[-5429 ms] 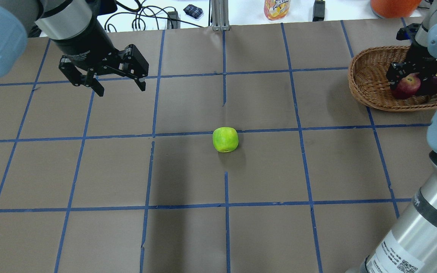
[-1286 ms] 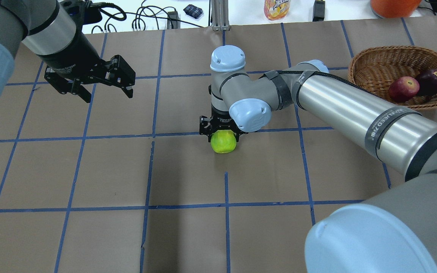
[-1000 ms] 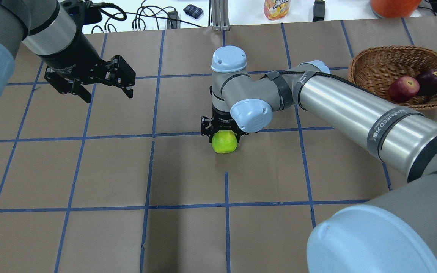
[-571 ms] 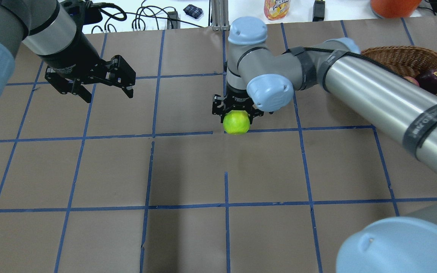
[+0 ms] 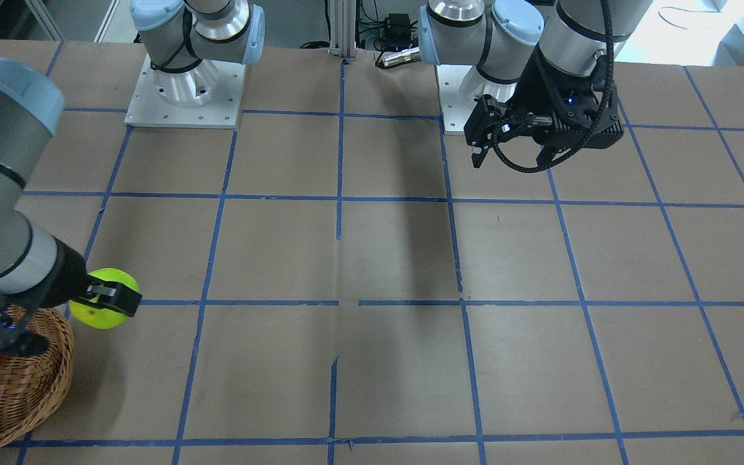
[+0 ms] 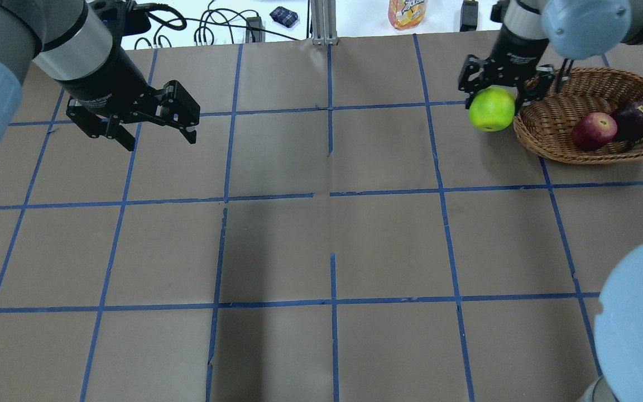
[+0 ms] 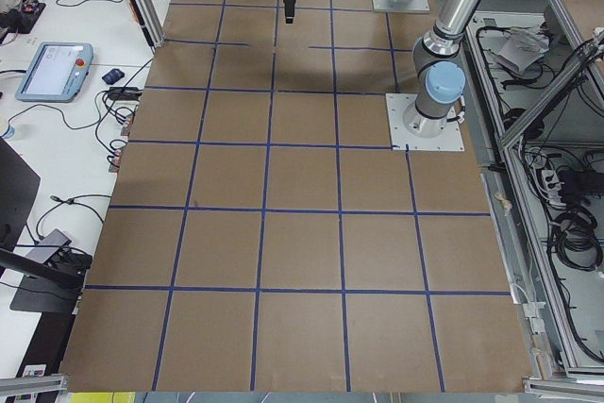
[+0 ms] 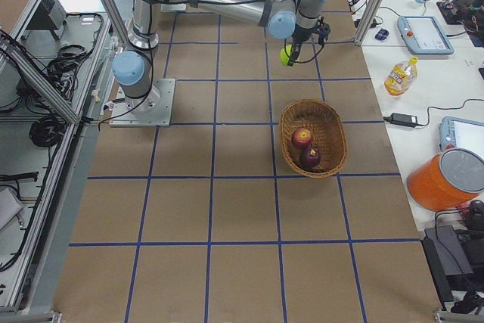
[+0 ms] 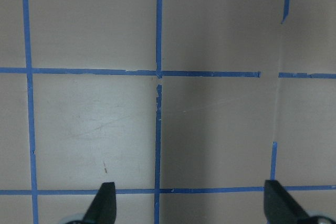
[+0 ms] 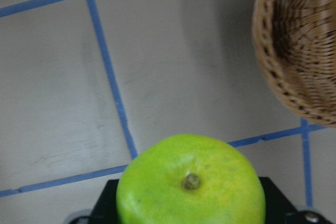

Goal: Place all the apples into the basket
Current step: 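Carry the green apple into the basket with the right gripper, then open the right gripper to drop the green apple in the basket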

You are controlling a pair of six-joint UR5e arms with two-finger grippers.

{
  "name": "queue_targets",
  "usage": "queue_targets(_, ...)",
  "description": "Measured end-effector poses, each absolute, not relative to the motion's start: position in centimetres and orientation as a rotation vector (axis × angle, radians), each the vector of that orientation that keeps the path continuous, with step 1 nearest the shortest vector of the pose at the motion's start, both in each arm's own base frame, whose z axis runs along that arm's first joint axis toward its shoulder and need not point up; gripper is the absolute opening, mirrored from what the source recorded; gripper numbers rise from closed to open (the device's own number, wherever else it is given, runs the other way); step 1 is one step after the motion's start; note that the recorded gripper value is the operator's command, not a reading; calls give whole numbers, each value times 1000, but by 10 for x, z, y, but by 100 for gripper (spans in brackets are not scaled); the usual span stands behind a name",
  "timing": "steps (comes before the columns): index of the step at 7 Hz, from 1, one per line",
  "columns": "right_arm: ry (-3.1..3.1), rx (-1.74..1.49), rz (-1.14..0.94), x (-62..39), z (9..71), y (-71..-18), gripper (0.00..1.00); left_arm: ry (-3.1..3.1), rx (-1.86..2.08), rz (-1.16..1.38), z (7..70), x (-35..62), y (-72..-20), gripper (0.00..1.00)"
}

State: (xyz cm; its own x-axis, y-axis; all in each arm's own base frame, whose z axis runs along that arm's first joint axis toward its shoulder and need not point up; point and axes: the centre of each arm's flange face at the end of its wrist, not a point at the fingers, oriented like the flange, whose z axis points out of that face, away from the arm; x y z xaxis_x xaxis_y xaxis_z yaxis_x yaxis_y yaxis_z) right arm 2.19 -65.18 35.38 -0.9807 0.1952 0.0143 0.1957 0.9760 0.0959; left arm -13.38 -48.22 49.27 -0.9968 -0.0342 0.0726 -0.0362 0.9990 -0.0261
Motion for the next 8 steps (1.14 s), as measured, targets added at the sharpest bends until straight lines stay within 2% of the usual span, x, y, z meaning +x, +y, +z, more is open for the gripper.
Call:
queue_targets(5,-3062,-212,-90,-103,275,-689,1,-3068,54,41,492,-134,-484,100)
queue_targets(6,-3063,-195,-100,-109,265,-690,27,-3068,53,38,491,-134,-483,100)
queue_targets(7,-3065,-175,-108,-112,257,-692,81,-3068,52,39,491,-134,-483,100)
queue_targets(8,-3065,-161,-108,-114,250,-693,100,-3069,52,39,491,-134,-483,100)
